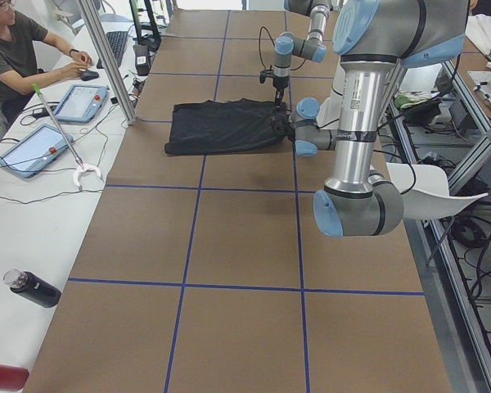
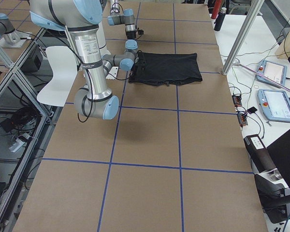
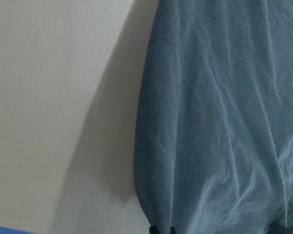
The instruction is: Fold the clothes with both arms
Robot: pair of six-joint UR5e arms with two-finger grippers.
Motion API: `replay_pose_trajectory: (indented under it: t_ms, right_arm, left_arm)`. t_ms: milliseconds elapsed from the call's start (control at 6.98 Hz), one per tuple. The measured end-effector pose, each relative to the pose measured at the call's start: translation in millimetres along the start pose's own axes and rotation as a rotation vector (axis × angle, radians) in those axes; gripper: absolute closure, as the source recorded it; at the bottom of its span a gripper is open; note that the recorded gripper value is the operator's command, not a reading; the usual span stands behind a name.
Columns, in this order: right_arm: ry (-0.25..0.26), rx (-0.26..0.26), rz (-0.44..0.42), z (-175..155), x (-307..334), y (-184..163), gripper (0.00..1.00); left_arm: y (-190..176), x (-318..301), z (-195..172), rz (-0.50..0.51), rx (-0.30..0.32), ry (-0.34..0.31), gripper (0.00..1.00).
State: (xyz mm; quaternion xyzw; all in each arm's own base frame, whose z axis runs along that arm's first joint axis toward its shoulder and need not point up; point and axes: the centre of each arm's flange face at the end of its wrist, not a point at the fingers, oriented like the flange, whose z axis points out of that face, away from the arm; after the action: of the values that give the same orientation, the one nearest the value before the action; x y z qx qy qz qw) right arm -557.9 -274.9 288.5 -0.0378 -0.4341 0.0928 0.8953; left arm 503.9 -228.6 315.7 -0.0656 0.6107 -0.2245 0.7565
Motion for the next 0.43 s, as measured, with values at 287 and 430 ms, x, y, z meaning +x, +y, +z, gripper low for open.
replay_pose_trajectory:
  t_ms: [287,430]
  right_arm:
    - [-0.002,-0.014,0.004,-3.3,1.1,-1.9,0.02]
    - [0.000,-0.018,0.007,-3.3,3.1,-3.1,0.01]
  left_arm:
    - [-0.5,-0.6,0.3,0.000,0.001,-0.001,1.00]
    - [-0.5,-0.6,0.6,0.000,0.001,-0.002,1.00]
